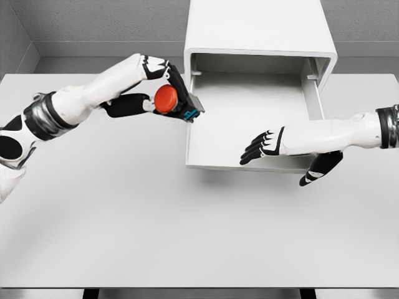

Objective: Slide open multi-storey tabletop storage cabinets and put open load switch and slide close multi-storey tabletop storage cabinets

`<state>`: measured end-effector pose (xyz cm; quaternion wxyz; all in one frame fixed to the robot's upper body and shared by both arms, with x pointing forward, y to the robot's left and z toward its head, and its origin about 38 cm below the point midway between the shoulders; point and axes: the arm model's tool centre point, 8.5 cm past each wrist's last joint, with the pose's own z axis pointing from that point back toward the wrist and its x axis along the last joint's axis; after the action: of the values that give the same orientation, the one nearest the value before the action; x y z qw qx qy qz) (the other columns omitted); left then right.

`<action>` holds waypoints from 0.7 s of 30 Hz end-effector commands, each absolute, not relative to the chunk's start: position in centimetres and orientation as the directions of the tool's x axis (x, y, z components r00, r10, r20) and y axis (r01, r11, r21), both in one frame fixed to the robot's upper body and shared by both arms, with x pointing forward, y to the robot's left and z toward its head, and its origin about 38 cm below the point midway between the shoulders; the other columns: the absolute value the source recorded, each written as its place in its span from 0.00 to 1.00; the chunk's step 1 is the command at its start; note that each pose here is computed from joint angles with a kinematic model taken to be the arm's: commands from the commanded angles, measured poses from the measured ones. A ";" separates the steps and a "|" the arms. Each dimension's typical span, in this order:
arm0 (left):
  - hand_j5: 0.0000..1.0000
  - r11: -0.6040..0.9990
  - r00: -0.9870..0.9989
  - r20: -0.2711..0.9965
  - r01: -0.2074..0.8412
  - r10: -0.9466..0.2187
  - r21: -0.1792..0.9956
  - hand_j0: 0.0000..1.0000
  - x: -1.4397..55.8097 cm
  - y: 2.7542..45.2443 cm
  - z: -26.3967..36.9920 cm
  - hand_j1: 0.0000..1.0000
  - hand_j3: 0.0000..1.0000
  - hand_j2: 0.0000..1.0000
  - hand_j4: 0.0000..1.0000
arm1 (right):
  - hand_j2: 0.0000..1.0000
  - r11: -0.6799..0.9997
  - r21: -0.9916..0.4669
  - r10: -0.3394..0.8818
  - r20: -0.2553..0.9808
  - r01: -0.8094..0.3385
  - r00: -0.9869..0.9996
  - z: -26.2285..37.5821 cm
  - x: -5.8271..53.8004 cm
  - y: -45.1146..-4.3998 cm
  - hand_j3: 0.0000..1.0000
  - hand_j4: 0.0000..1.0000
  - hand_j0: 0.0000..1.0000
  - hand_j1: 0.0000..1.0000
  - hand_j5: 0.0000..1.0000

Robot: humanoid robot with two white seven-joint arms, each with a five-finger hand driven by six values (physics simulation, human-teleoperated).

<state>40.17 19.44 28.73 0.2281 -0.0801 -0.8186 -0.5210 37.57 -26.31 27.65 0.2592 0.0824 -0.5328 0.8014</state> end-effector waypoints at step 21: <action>0.34 0.368 -0.865 0.482 0.406 -0.142 0.837 0.34 44.4 11.6 24.3 0.34 0.34 0.34 0.34 | 1.00 -0.292 -0.813 0.332 0.408 -0.504 -0.850 27.9 37.6 -26.5 1.00 1.00 1.00 1.00 1.00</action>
<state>44.21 12.04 25.05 0.2386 -0.0809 -0.7925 -0.5555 37.60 -26.44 27.81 0.2593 0.0797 -0.5326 0.8017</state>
